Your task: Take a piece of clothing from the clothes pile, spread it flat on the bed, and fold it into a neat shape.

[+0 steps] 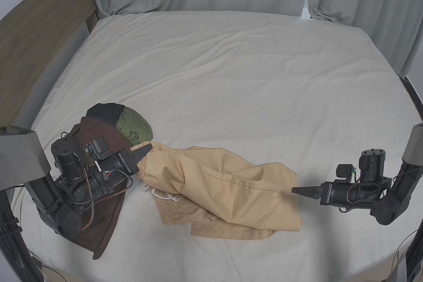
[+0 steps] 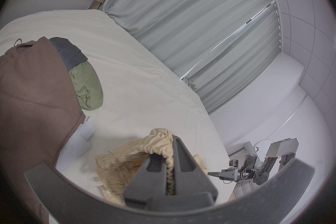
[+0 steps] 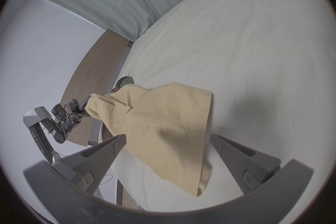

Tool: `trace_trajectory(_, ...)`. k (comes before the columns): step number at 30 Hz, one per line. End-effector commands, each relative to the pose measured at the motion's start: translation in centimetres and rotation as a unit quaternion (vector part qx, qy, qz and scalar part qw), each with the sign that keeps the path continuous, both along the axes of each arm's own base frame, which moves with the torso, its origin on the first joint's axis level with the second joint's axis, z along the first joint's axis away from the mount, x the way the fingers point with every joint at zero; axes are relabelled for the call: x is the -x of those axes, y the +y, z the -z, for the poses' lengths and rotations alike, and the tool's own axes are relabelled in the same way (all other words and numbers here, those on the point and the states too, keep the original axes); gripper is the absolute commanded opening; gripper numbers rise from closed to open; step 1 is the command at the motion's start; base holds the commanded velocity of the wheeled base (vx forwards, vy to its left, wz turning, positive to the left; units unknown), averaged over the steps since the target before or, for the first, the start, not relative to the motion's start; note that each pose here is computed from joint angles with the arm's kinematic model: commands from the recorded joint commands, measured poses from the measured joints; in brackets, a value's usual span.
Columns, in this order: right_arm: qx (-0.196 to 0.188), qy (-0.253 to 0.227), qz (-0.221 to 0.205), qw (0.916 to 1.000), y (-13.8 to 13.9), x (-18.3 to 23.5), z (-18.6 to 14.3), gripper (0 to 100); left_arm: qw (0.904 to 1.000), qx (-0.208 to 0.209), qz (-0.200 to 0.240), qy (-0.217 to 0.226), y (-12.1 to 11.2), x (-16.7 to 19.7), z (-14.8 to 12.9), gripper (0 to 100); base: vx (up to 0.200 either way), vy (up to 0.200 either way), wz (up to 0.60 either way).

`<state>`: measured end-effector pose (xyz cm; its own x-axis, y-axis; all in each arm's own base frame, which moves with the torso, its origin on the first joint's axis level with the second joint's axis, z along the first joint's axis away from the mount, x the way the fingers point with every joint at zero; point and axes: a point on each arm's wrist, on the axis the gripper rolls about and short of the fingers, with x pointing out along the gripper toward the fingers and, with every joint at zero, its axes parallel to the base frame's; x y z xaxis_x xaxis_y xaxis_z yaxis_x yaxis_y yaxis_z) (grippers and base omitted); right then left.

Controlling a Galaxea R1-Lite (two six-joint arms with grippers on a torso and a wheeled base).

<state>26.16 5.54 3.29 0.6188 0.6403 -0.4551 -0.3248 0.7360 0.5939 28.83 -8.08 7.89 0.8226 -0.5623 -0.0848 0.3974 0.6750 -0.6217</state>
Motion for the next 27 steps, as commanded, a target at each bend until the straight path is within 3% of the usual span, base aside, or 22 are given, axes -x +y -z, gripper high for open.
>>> trace_trajectory(1,-0.001,0.027,0.003,0.9996,0.1,-0.4,2.3,100,1.0000,0.000,0.000,0.002,0.0,0.0,0.1,0,0.000,0.000,0.00)
trace_trajectory(12,-0.029,0.034,0.014,0.9989,0.6,-1.4,5.7,100,1.0000,0.000,0.001,0.002,0.0,0.0,0.1,0,0.000,0.000,0.00)
trace_trajectory(21,-0.068,0.037,0.013,0.9969,2.0,-1.6,6.1,100,1.0000,0.000,0.001,0.001,-0.1,0.0,0.1,0,0.000,0.000,0.00)
trace_trajectory(27,-0.082,0.039,-0.015,0.9958,2.0,-1.0,5.3,100,1.0000,0.000,0.001,0.002,-0.1,-0.1,0.1,0,0.000,0.000,0.00)
